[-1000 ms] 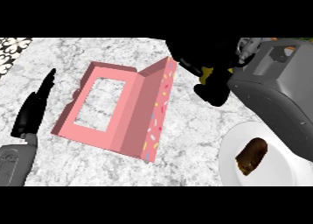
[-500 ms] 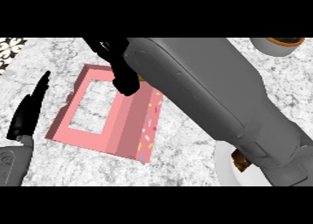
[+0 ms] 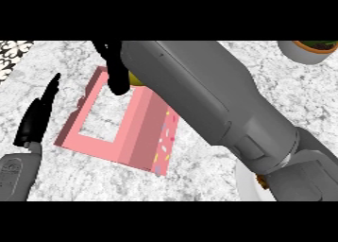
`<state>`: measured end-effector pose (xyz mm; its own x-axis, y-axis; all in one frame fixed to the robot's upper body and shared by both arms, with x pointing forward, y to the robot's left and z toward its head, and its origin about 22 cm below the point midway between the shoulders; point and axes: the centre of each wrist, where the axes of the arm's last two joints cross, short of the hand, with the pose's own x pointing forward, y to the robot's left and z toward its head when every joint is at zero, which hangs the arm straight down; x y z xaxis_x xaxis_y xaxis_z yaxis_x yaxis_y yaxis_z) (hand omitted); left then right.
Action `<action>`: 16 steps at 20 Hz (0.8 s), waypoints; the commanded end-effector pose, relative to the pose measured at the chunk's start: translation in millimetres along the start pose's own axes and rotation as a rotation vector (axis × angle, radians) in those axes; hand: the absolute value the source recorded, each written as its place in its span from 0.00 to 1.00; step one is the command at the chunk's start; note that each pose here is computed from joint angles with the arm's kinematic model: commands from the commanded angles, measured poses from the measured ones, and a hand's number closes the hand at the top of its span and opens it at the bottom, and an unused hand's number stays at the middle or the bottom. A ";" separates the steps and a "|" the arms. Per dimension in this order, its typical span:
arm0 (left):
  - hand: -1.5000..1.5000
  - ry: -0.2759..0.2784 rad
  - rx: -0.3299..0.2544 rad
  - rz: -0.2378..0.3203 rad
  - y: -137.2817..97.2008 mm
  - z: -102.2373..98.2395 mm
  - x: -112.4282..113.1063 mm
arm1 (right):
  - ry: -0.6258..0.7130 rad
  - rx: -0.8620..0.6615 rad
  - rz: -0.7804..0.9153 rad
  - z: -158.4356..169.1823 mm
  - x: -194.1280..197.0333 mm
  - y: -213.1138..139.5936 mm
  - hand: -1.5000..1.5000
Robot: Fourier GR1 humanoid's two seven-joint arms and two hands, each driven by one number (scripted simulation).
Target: Pick the lemon from the plate and place it in the cardboard box
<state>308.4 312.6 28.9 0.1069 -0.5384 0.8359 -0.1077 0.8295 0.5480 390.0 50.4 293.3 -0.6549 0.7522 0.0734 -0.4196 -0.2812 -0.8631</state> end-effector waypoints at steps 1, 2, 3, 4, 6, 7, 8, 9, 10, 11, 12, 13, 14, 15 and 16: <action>0.50 -0.012 -0.037 0.004 -7.8 -4.5 13.3 | 0.052 0.029 -0.075 -18.5 -10.7 19.2 1.00; 0.50 -0.025 -0.036 0.011 -10.4 -4.9 12.5 | 0.056 0.039 -0.088 -20.0 -12.8 19.1 1.00; 0.50 -0.027 -0.029 0.013 -4.7 -4.7 7.6 | 0.067 0.037 -0.093 -23.2 -13.8 24.7 1.00; 0.50 -0.030 -0.031 -0.008 -0.8 -8.7 12.7 | 0.063 0.039 -0.112 -27.0 -17.3 31.8 1.00; 0.50 -0.055 -0.037 -0.002 -12.3 -14.6 29.8 | 0.094 0.048 -0.099 -29.6 -15.2 34.7 1.00; 0.50 -0.054 -0.053 0.003 -11.6 -3.9 15.3 | 0.104 0.050 -0.114 -34.0 -19.3 43.7 1.00; 0.50 -0.035 -0.032 -0.005 -7.8 -9.3 14.9 | 0.103 0.051 -0.102 -34.6 -18.0 43.4 1.00; 0.50 -0.046 -0.040 0.003 -9.7 -13.2 25.5 | 0.121 0.067 -0.097 -38.1 -19.7 50.6 1.00; 0.50 -0.049 -0.034 -0.007 -8.5 -8.0 10.8 | 0.124 0.060 -0.095 -41.6 -20.1 60.4 1.00; 0.50 -0.065 -0.053 0.004 -23.5 -8.1 24.9 | 0.144 0.071 -0.075 -46.9 -25.3 70.8 1.00; 0.50 -0.061 -0.053 0.005 -19.7 -11.9 26.9 | 0.152 0.071 -0.034 -45.0 -16.0 67.4 1.00; 0.50 -0.039 -0.054 -0.003 -24.5 -8.9 21.2 | 0.182 0.032 -0.042 -50.1 -19.6 82.3 1.00; 0.50 -0.046 -0.043 0.002 -14.6 -16.1 29.5 | 0.197 0.023 -0.049 -50.7 -21.1 82.4 1.00; 0.50 -0.040 -0.066 -0.001 -11.5 -8.9 14.2 | 0.245 0.064 -0.095 -54.9 -30.7 91.9 1.00; 0.50 -0.049 -0.053 0.000 -16.9 -12.5 23.4 | 0.270 0.094 -0.114 -59.3 -36.4 105.7 0.00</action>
<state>322.9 290.4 37.8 0.0615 -0.5433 0.8373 -0.0582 0.8355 0.5464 404.6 39.1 200.2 -0.4901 0.8707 0.0409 -0.5056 -0.2457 -0.8271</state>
